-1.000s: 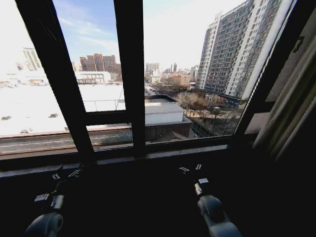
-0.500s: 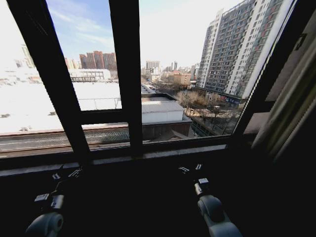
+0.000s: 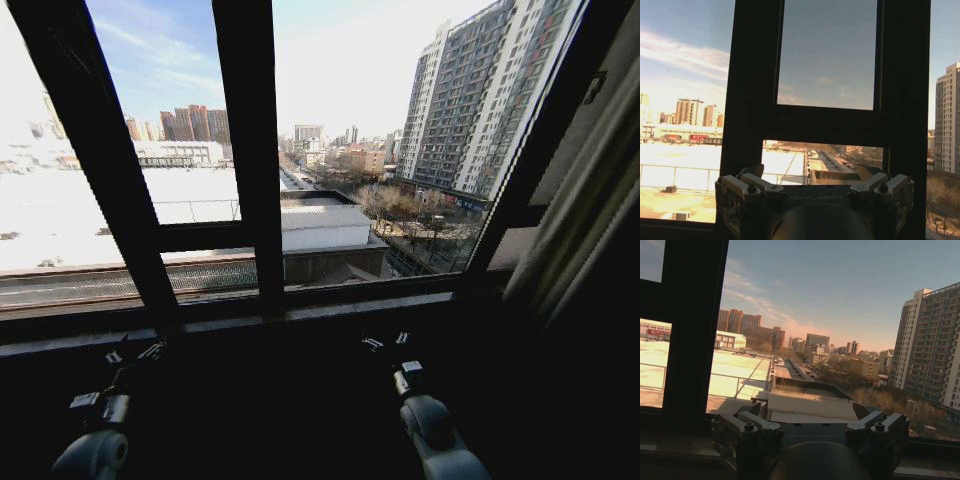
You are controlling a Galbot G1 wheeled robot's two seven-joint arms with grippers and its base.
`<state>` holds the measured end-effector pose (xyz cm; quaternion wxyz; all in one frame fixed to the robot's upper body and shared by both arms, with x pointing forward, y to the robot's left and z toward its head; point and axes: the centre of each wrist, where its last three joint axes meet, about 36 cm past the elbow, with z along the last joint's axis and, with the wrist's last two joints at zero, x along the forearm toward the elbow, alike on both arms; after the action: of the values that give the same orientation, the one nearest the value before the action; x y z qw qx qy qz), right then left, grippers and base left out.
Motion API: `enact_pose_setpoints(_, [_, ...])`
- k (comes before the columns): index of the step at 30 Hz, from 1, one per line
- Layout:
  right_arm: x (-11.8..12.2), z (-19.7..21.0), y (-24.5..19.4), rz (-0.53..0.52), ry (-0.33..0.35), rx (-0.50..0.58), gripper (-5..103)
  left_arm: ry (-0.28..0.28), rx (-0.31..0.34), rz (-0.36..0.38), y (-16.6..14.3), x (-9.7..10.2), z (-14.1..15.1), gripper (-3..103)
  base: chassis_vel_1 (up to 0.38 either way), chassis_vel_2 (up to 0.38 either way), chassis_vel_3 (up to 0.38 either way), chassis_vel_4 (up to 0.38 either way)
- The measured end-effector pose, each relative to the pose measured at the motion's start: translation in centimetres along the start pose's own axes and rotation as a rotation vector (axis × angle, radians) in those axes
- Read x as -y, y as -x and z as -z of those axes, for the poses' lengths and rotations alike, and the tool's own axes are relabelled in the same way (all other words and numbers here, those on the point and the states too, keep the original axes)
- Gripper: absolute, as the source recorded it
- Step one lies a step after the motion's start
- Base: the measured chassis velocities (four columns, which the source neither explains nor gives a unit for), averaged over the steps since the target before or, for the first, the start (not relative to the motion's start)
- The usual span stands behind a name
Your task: Open the curtains by pulling them apart, changing their state from closed to fully open.
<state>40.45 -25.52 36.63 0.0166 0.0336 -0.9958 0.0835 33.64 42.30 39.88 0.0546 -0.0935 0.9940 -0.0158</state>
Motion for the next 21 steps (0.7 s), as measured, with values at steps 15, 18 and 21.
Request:
enact_pose_setpoints(15, [0.01,0.00,0.00,0.000,0.000,0.000,100,0.000,0.000,0.000,0.00,0.01,-0.01,100,0.162,-0.231,-0.147,0.235])
enact_pose_setpoints(18, [0.00,0.00,-0.01,0.000,0.000,0.000,100,0.000,0.000,0.001,-0.01,0.00,-0.01,100,0.093,-0.125,-0.106,0.137])
enact_pose_setpoints(21, [0.01,0.00,-0.01,0.000,0.000,0.000,100,0.000,0.000,0.001,-0.01,0.00,-0.01,100,0.020,-0.048,-0.035,0.021])
